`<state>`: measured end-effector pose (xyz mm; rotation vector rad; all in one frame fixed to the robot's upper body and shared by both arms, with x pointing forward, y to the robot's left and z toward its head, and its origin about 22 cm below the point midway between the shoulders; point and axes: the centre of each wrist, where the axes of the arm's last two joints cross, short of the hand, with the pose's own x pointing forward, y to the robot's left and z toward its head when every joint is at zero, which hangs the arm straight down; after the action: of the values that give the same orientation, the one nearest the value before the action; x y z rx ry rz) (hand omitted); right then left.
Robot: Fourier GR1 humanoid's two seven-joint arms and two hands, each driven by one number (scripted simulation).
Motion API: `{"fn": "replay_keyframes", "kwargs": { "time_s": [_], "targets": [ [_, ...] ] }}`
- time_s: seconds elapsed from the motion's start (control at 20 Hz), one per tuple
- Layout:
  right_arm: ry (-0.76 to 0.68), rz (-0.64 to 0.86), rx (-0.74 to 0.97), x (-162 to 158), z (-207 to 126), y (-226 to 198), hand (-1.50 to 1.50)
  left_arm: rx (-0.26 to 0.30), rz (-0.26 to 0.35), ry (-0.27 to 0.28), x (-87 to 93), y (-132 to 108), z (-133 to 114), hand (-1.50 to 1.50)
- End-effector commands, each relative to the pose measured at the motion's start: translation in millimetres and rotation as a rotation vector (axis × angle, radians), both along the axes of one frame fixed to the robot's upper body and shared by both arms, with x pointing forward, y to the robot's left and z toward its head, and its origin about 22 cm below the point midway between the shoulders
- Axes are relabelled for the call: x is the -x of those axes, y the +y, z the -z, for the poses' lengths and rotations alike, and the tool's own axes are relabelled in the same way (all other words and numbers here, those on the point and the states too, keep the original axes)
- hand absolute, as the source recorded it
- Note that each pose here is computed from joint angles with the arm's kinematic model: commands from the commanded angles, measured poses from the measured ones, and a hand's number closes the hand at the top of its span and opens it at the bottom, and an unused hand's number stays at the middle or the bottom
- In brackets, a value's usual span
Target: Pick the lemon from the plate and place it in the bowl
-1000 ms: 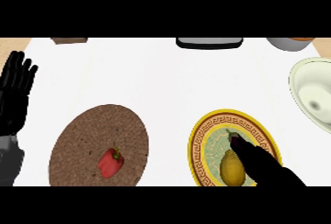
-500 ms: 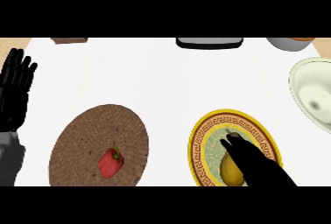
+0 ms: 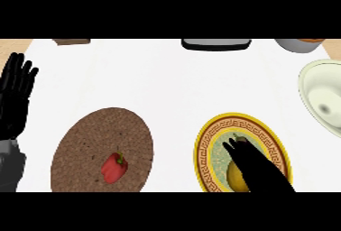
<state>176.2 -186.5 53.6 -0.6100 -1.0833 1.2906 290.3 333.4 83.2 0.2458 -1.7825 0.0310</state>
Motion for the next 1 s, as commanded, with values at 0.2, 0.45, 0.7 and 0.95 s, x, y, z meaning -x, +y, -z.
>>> {"fn": "replay_keyframes", "kwargs": {
  "time_s": [0.2,0.45,0.7,0.95],
  "targets": [
    [0.04,0.047,0.028,-7.4,18.3,-14.9,-1.5,0.0,-0.004,0.007,2.9,-7.4,3.6,0.0],
    [0.033,0.05,0.048,-24.0,29.2,-29.3,-1.5,-0.004,0.005,-0.011,-15.7,-7.5,3.5,0.0],
    [-0.099,-0.013,0.014,-29.1,29.9,-20.1,1.5,-0.007,0.012,0.009,-7.2,0.6,-14.7,0.0],
    [-0.14,-0.019,0.018,-15.3,21.0,-9.2,1.5,0.004,-0.001,0.007,0.7,-12.9,-1.7,0.0]
  ]
}}
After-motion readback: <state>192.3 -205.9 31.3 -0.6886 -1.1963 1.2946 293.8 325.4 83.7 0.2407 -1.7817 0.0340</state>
